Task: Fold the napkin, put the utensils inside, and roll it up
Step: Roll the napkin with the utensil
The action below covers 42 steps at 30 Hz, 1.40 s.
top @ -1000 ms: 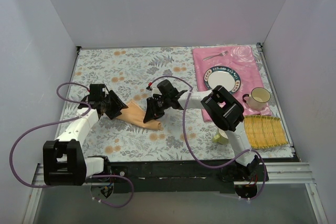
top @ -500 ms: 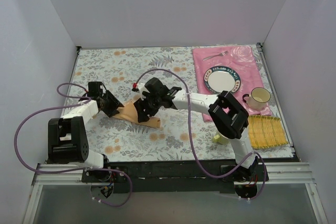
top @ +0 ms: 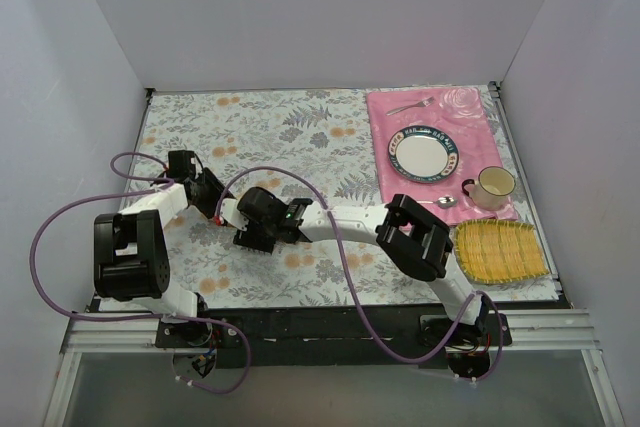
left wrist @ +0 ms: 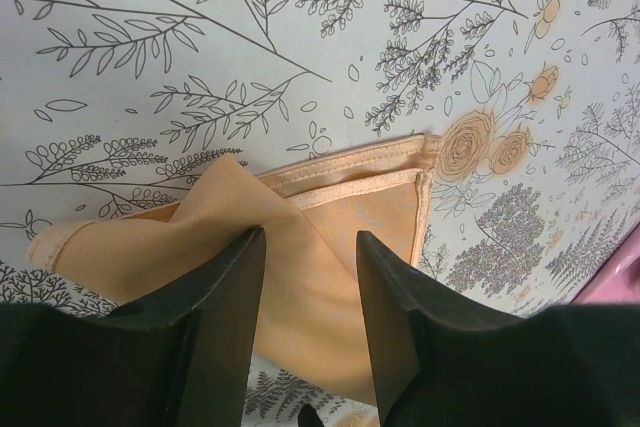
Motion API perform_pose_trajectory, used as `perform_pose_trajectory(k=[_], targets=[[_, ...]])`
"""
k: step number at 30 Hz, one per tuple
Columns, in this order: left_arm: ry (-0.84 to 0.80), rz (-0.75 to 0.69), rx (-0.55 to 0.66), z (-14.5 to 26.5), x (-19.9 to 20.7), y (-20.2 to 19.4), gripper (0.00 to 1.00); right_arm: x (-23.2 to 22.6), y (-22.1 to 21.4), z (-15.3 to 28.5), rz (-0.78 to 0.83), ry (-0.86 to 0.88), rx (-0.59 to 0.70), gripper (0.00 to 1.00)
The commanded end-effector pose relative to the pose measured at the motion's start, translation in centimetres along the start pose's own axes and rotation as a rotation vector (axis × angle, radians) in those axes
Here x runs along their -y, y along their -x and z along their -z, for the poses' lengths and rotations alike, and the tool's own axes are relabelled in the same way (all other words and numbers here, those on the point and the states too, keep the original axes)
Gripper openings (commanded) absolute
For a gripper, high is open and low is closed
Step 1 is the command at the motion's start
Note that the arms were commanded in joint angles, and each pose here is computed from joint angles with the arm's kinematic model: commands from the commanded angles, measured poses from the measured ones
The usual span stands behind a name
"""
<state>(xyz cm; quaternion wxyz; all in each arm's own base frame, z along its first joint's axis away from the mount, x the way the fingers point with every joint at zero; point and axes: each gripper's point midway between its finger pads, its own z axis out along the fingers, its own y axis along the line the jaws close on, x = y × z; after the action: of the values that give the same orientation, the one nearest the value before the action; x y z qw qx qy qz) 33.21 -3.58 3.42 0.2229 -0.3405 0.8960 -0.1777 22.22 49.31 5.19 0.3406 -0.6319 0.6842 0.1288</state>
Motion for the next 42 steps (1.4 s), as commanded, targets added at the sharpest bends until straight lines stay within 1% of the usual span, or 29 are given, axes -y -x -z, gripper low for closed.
perform_pose_trajectory(k=[1, 4, 7, 8, 9, 11, 13, 14, 15, 16, 17, 20, 21, 22, 23, 26, 27, 28, 30, 32, 33, 34, 35, 36, 38, 39, 40, 42], targets=[[0.131, -0.014, -0.059, -0.8, -3.4, -1.6, 0.42, 3.0, 0.2, -0.9, 0.099, -0.149, -0.014, 0.72], [0.133, -0.014, -0.058, -0.8, -3.4, -1.4, 0.42, 3.4, -0.5, -1.6, 0.108, -0.181, -0.029, 0.7], [0.122, -0.015, -0.063, -0.8, -3.0, -1.4, 0.42, 3.2, -0.9, -2.3, 0.091, -0.168, -0.033, 0.66], [0.12, -0.015, -0.063, -0.8, -3.0, -1.3, 0.43, 2.9, -0.9, -2.6, 0.082, -0.144, -0.025, 0.63], [0.117, -0.016, -0.059, -0.7, -2.8, -1.2, 0.43, 2.8, -1.0, -2.8, 0.069, -0.134, -0.025, 0.56], [0.102, -0.026, -0.038, -0.2, -2.2, -0.6, 0.46, 2.7, -1.6, -3.5, 0.028, -0.117, -0.038, 0.48], [0.092, -0.031, -0.023, 0.2, -1.7, 0.0, 0.49, 2.6, -1.7, -3.7, -0.002, -0.099, -0.042, 0.43], [0.091, -0.031, -0.005, 0.5, -1.4, 0.5, 0.5, 2.2, -1.6, -3.8, -0.042, -0.076, -0.036, 0.37], [0.077, -0.032, 0.014, 1.1, -1.0, 0.9, 0.53, 2.4, -1.0, -3.7, -0.069, -0.068, -0.023, 0.33], [0.068, -0.033, 0.03, 1.5, -0.5, 1.3, 0.55, 2.4, -1.7, -3.8, -0.104, -0.048, -0.043, 0.31], [0.069, -0.028, 0.049, 1.8, -0.3, 1.8, 0.59, 1.9, -1.5, -3.9, -0.154, -0.007, -0.035, 0.27], [0.036, -0.027, 0.116, 3.5, 1.1, 3.2, 0.63, 1.5, -1.2, -3.6, -0.243, 0.067, -0.027, 0.24], [0.037, -0.018, 0.144, 4.0, 1.3, 3.8, 0.64, 1.5, -1.1, -3.6, -0.295, 0.095, -0.026, 0.23], [0.029, -0.019, 0.174, 4.8, 1.7, 4.3, 0.65, 1.2, -0.4, -3.6, -0.321, 0.143, -0.01, 0.22], [0.029, -0.016, 0.195, 5.3, 2.0, 4.8, 0.66, 1.0, -0.7, -3.4, -0.353, 0.167, -0.032, 0.18], [0.049, 0.002, 0.231, 6.4, 2.0, 5.5, 0.67, 0.8, -0.3, -3.1, -0.472, 0.262, -0.03, 0.17], [0.045, 0.005, 0.228, 6.6, 2.1, 5.4, 0.67, 1.1, -0.4, -3.0, -0.538, 0.28, -0.038, 0.17], [0.038, 0.005, 0.234, 6.8, 2.2, 5.5, 0.67, 0.7, -0.3, -3.0, -0.575, 0.337, -0.036, 0.17], [0.024, 0.002, 0.228, 7.0, 2.4, 5.2, 0.67, 1.1, -0.7, -3.2, -0.656, 0.391, -0.035, 0.17], [-0.001, -0.005, 0.201, 6.8, 2.8, 4.7, 0.66, 0.4, -1.0, -3.0, -0.766, 0.481, -0.04, 0.17], [-0.002, -0.008, 0.186, 6.6, 2.6, 4.3, 0.65, 1.0, -1.1, -3.2, -0.803, 0.504, -0.016, 0.17], [-0.029, -0.008, 0.161, 6.5, 3.0, 3.8, 0.65, 0.6, -0.8, -2.9, -0.864, 0.561, -0.011, 0.18], [-0.04, -0.009, 0.145, 6.2, 3.0, 3.4, 0.64, 0.3, -1.4, -3.0, -0.895, 0.583, -0.021, 0.18], [-0.06, -0.012, 0.127, 5.9, 3.2, 2.9, 0.64, 0.7, -1.2, -3.3, -0.913, 0.6, 0.006, 0.18], [-0.1, -0.013, 0.084, 5.4, 3.6, 2.1, 0.61, 0.2, -1.1, -2.9, -0.983, 0.657, 0.005, 0.19], [-0.122, -0.018, 0.087, 5.3, 4.0, 2.2, 0.61, 0.2, -1.6, -3.0, -1.015, 0.668, 0.002, 0.19], [-0.134, -0.018, 0.079, 5.1, 4.1, 2.0, 0.59, 0.1, -1.1, -2.9, -1.017, 0.699, 0.03, 0.2], [-0.17, -0.01, 0.056, 4.5, 4.7, 1.8, 0.57, 0.1, -1.8, -2.8, -1.09, 0.716, 0.017, 0.2]])
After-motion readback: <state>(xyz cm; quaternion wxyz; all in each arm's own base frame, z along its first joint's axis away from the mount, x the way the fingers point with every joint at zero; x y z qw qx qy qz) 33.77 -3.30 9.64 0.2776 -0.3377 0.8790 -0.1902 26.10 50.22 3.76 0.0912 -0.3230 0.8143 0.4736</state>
